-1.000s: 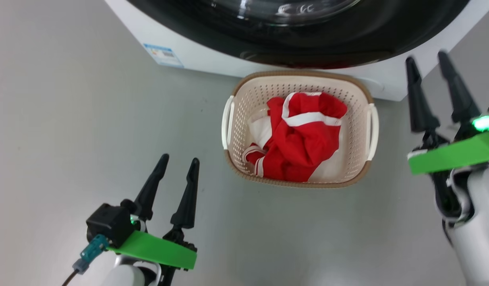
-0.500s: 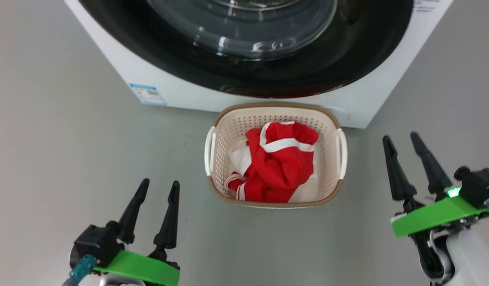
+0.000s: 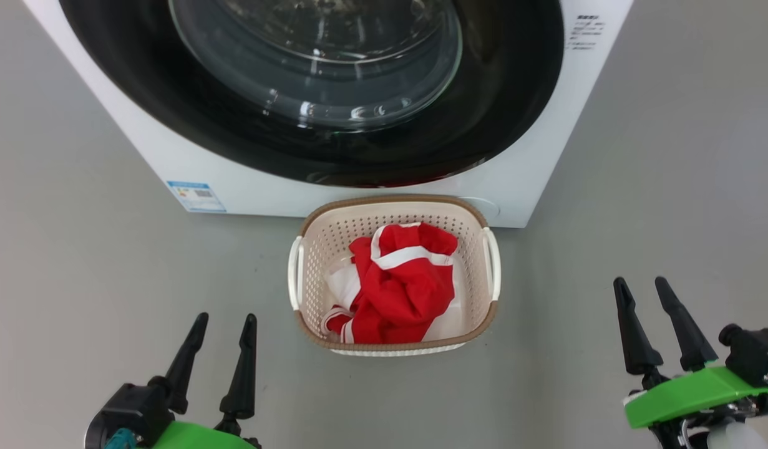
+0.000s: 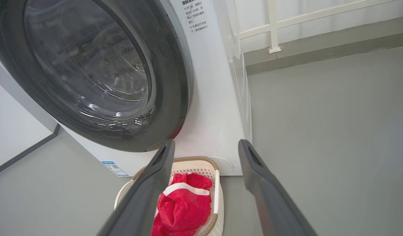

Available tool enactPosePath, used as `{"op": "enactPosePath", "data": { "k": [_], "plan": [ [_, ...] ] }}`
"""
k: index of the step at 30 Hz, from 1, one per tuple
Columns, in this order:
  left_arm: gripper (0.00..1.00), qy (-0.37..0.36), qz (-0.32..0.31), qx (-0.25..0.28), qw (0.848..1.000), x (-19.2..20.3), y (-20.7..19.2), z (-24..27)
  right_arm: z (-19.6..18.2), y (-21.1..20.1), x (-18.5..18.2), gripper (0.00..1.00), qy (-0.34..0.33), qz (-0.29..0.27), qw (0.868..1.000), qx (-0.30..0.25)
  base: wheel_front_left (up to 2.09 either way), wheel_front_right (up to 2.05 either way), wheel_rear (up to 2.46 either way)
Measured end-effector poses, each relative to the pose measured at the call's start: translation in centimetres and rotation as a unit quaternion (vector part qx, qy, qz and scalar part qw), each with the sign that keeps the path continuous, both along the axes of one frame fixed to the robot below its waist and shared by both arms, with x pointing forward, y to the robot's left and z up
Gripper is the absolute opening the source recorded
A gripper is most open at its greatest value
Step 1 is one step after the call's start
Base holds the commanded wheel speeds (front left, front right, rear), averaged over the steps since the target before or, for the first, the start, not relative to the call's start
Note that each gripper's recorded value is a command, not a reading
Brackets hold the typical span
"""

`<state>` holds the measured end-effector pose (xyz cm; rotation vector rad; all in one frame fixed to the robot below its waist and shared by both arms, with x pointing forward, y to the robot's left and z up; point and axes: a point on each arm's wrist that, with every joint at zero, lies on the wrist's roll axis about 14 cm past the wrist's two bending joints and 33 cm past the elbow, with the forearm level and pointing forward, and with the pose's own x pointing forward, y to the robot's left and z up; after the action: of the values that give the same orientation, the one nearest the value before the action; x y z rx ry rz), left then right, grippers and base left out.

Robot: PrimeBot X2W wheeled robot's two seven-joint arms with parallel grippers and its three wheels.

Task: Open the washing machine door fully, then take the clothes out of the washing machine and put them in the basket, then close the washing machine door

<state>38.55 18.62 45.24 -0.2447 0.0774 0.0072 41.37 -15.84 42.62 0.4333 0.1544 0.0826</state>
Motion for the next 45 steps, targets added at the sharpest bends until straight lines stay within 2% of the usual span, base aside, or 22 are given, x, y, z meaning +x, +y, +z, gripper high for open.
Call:
{"op": "enactPosePath", "data": {
  "k": [16, 29, 45],
  "plan": [
    [1.0, -0.003, -0.011, 0.004, 1.0, -1.5, -0.7, 0.3, -0.1, -3.7, -4.3, 1.0, 0.012, -0.058, 0.998, -0.008, 0.0, 0.0, 0.0],
    [1.0, 0.0, 0.001, 0.009, 1.0, -3.2, 0.2, 0.2, -0.6, -4.4, -6.6, 1.0, 0.024, -0.071, 0.997, -0.01, 0.0, 0.0, 0.0],
    [1.0, -0.01, 0.0, 0.009, 1.0, -3.3, 0.1, 0.8, -0.1, -4.5, -6.8, 1.0, 0.017, -0.075, 0.997, -0.007, 0.0, 0.0, 0.0]
  ]
}}
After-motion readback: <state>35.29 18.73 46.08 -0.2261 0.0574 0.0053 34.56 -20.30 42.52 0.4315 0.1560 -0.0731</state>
